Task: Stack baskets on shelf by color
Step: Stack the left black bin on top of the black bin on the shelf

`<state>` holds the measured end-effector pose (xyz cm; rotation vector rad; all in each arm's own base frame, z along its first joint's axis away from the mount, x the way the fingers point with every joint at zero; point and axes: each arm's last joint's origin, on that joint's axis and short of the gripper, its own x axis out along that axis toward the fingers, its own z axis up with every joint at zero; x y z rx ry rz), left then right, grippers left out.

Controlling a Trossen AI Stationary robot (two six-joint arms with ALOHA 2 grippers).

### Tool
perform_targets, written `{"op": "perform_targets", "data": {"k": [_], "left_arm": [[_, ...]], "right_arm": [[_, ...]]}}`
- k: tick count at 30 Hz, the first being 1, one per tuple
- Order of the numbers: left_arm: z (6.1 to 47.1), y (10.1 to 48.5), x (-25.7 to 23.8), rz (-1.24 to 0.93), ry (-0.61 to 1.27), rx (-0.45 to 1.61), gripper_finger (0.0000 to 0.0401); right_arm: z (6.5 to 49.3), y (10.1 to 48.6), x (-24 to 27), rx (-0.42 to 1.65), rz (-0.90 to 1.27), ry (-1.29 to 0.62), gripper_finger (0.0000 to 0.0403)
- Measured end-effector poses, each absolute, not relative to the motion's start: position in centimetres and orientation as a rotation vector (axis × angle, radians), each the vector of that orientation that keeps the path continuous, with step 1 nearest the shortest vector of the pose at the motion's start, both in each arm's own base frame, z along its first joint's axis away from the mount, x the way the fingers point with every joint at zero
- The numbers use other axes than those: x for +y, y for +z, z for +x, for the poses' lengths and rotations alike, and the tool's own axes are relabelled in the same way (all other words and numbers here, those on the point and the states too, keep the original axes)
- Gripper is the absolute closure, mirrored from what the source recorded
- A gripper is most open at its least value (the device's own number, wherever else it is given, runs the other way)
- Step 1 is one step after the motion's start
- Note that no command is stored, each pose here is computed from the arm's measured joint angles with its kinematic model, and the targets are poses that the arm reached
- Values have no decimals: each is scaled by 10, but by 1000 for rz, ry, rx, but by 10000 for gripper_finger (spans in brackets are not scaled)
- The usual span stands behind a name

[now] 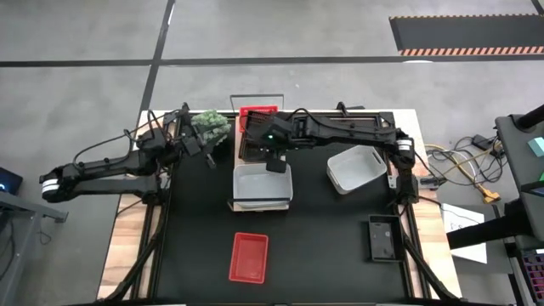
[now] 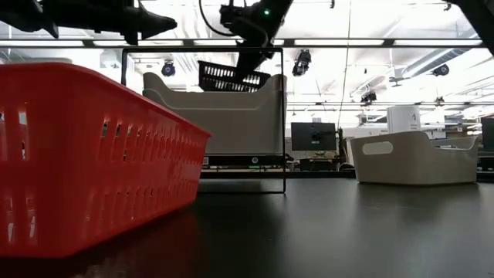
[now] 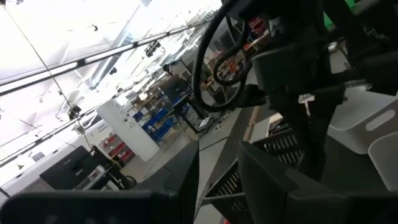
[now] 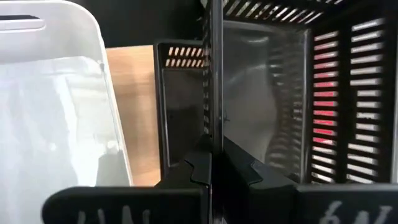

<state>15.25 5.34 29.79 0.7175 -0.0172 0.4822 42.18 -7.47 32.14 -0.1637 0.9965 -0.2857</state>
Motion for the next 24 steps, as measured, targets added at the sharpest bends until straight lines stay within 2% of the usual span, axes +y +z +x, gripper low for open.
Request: {"op": "perform_targets", "data": {"k": [9, 24], "left_arm": [[153, 296, 58, 714, 512, 8, 305], [154, 296, 58, 712, 513, 10, 305]], "right_arm": [[446, 309, -75, 1035, -87, -202, 394], [462, 280, -83, 1127, -139, -158, 394]]}}
